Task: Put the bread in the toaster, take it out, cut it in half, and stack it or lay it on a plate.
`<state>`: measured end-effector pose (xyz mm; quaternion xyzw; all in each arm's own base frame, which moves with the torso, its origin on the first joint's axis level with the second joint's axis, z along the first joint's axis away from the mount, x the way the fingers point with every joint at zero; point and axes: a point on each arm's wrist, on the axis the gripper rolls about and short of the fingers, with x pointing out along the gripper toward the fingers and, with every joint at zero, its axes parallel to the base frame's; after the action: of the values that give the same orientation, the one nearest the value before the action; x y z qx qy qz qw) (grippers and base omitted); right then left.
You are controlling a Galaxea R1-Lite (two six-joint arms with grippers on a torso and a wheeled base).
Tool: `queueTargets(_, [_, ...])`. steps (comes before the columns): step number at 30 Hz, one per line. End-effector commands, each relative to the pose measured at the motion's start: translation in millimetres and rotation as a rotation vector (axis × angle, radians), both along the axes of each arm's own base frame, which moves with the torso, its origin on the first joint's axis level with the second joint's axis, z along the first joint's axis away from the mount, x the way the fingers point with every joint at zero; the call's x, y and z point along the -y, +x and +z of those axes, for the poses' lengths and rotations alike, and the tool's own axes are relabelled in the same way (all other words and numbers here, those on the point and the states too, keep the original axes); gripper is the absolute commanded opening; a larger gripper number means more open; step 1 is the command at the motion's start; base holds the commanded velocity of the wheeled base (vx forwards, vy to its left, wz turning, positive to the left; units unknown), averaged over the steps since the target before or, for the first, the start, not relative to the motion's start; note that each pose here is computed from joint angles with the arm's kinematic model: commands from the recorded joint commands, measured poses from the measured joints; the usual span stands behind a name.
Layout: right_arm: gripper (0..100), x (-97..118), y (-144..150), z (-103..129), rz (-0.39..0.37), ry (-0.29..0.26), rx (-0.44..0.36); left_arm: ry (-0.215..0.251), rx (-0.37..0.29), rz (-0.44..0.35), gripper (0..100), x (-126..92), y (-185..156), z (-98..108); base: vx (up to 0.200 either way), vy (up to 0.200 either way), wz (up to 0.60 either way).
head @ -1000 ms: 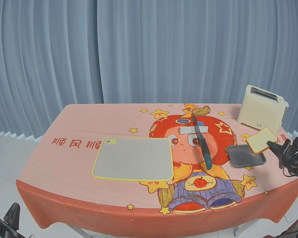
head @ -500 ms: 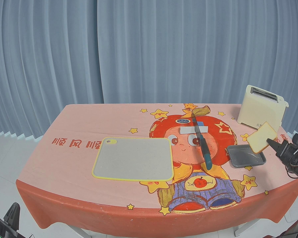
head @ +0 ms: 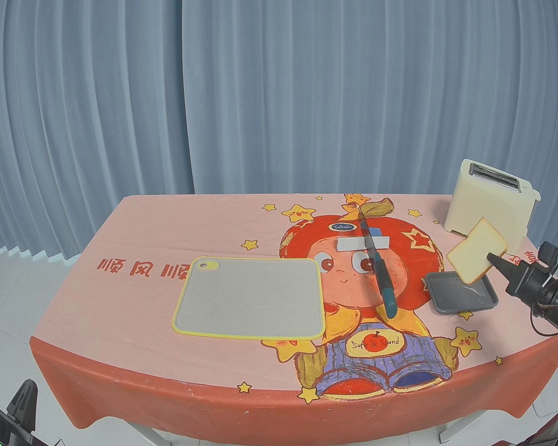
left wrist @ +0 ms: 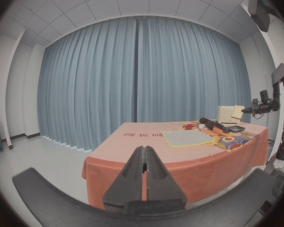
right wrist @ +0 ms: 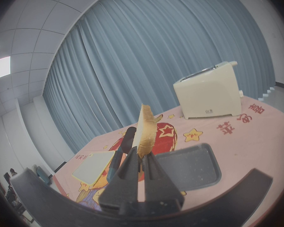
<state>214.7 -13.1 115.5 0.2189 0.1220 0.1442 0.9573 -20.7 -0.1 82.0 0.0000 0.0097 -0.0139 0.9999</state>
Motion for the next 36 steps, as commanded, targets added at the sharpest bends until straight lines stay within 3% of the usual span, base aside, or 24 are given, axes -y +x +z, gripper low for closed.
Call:
queueTargets(1, [0,-3,-2,-2,0.020,-0.030,0.000,0.000,-0.019,-0.001,0,0,1,-5,0.000,0.000,0.00])
queueTargets(4, [0,-2,-3,-4,0.038,-0.093,0.023,0.000,-0.019,0.000,0,0,1,-5,0.000,0.000,0.00])
queueTargets(12, [0,-2,-7,2,0.051,-0.182,0.083,0.000,-0.019,0.000,0,0,1,-5,0.000,0.000,0.00])
queueTargets(21, [0,2,-17,-5,0.074,-0.400,0.121,0.000,-0.019,0.000,0,0,1,-5,0.000,0.000,0.00])
queueTargets(24, [0,1,-20,-8,0.087,-0.430,0.118,0.000,-0.019,0.000,0,0,1,-5,0.000,0.000,0.00])
queueTargets(33, [0,-1,-22,-10,0.099,-0.441,0.114,-0.003,-0.019,-0.001,0,0,1,-5,0.000,0.000,0.00])
queueTargets(36, [0,-2,-22,-11,0.111,-0.472,0.124,-0.001,-0.019,0.000,0,0,1,-5,0.000,0.000,0.00])
